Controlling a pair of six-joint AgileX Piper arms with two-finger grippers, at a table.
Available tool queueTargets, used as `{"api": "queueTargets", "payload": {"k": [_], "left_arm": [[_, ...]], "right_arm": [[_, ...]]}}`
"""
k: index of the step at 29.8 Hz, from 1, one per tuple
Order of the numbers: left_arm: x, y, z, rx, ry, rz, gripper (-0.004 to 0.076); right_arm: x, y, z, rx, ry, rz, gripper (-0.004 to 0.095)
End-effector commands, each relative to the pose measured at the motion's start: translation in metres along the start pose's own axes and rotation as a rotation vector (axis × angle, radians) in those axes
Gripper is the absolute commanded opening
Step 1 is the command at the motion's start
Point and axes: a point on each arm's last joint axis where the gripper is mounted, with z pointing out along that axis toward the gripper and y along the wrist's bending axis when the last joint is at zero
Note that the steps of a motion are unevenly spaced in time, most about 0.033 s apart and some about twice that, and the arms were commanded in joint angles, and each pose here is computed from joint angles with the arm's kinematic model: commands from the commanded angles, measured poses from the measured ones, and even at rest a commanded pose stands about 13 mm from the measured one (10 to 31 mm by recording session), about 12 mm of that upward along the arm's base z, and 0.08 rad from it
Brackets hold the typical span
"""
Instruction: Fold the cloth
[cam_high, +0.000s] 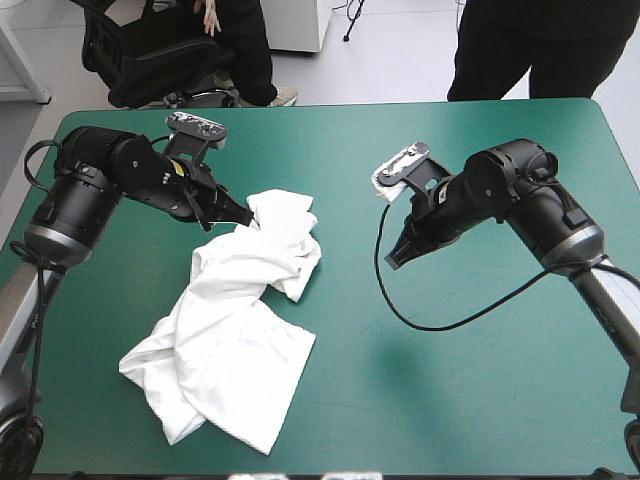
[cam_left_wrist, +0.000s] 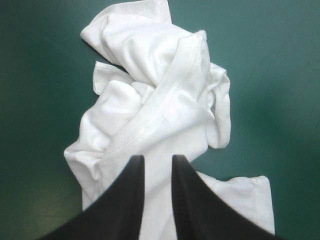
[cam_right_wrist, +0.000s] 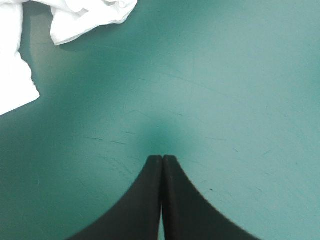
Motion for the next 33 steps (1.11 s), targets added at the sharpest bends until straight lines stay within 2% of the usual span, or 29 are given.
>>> {"api": "queueTargets", "payload": {"k": [1, 5, 10, 12, 18, 26, 30, 33], "left_arm": [[-0.004, -0.002, -0.022, -0.013, -0.097, 0.0, 0.0141], [-0.004, -0.002, -0.022, -0.012, -0.097, 0.0, 0.0141], [-0.004, -0.002, -0.022, -0.012, -0.097, 0.0, 0.0141], [-0.004, -0.002, -0.022, -0.012, -0.097, 0.0, 0.0141], [-0.004, -0.002, -0.022, -0.011, -0.096, -0.001, 0.0141], [-0.004, -0.002, -0.022, -0.012, -0.093, 0.0, 0.0141], [-0.004, -0.002, -0.022, -0.01, -0.094, -0.001, 0.0141], [-0.004, -0.002, -0.022, -0.01, -0.094, -0.001, 0.0141]], "right_arm": [[-0.004, 0.002, -0.019, 0.017, -0.082, -0.012, -0.0018], [-0.004, 0.003, -0.019, 0.013, -0.084, -0.011, -0.0018], [-0.005, 0.008, -0.02, -0.05, -0.085, 0.043, -0.0017], [-0.006, 0.006, -0.023, -0.046, -0.09, 0.052, -0.0017], [0.001, -0.045, -0.052, 0.141, -0.134, 0.172, -0.0018], [0.064, -0.138, -0.093, 0.318, -0.145, 0.527, -0.0018], [0.092, -0.163, -0.107, 0.395, -0.138, 0.639, -0.0018], [0.101, -0.169, -0.112, 0.42, -0.135, 0.653, -0.0018]]}}
